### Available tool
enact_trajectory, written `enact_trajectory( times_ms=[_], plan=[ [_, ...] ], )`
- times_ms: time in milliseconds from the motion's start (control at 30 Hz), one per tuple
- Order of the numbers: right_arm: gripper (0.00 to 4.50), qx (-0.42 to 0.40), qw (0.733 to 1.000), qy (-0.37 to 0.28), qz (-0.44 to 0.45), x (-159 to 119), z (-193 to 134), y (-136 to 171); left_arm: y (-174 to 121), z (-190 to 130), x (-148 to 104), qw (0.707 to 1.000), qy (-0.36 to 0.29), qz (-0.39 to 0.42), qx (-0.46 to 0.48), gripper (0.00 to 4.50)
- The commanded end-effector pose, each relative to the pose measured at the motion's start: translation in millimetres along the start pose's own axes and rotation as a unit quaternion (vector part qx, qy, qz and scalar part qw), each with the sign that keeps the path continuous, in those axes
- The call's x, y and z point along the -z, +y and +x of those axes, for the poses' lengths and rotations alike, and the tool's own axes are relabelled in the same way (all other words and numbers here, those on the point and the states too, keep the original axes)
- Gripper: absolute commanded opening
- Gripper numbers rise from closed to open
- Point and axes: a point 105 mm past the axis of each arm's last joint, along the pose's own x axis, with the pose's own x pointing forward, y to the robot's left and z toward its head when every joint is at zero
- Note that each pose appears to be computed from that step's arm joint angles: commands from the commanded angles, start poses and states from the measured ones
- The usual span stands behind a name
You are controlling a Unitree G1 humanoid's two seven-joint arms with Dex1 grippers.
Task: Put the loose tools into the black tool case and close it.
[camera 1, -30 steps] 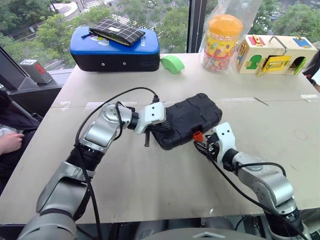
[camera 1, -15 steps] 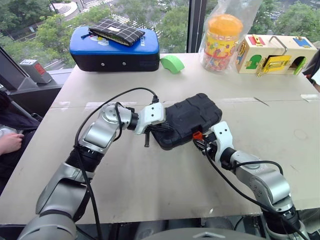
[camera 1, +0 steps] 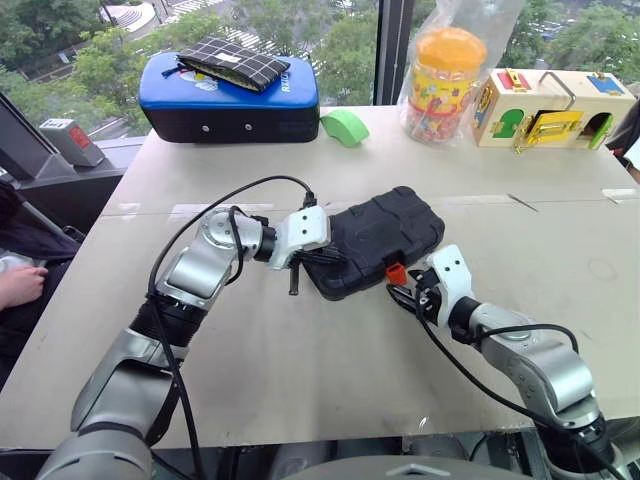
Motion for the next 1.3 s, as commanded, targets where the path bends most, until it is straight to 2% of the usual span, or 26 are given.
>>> enact_trajectory(
  times_ms=[33, 67, 100, 133, 200, 267, 367, 567, 800, 1300],
  plan=[
    [2.89, -0.001, 1.0, -0.02, -0.003, -12.5, -9.5, 1.6, -18.2, 6.2, 54.8, 0.993, 0.094, -0.074, 0.023, 0.0],
    [2.5, 0.0, 1.0, -0.018, -0.001, -11.9, -10.5, 1.0, -17.7, 6.3, 54.7, 0.993, 0.094, -0.074, 0.023, 0.0],
    [2.5, -0.006, 1.0, -0.012, 0.003, -9.7, -10.6, 2.6, -17.6, 6.2, 54.7, 0.993, 0.094, -0.074, 0.023, 0.0],
    [1.69, -0.009, 1.0, -0.007, 0.005, -7.7, -10.3, 3.7, -17.4, 6.3, 54.8, 0.993, 0.094, -0.074, 0.023, 0.0],
    [0.96, -0.009, 1.0, 0.002, 0.01, -3.9, -8.0, 4.4, -17.5, 6.7, 54.8, 0.993, 0.094, -0.074, 0.023, 0.0],
    [0.03, -0.009, 1.0, 0.012, 0.012, -0.3, -4.1, 5.2, -17.5, 7.3, 54.6, 0.993, 0.094, -0.074, 0.023, 0.0],
    [0.03, 0.001, 1.0, 0.026, 0.006, 4.0, 4.2, 1.9, -17.8, 7.7, 54.4, 0.993, 0.093, -0.074, 0.023, 0.0],
    [0.03, 0.012, 1.0, 0.011, 0.016, -0.4, 17.7, -2.1, -20.2, 7.5, 53.4, 0.993, 0.093, -0.075, 0.024, 0.0],
    [0.03, 0.013, 0.999, -0.021, 0.021, -12.1, 23.0, -1.5, -21.9, 6.5, 53.3, 0.992, 0.094, -0.078, 0.023, 0.0],
    [0.03, 0.004, 0.999, -0.036, 0.016, -23.4, 33.4, 2.7, -29.1, 8.8, 51.4, 0.992, 0.091, -0.082, 0.026, 0.0]
  ],
)
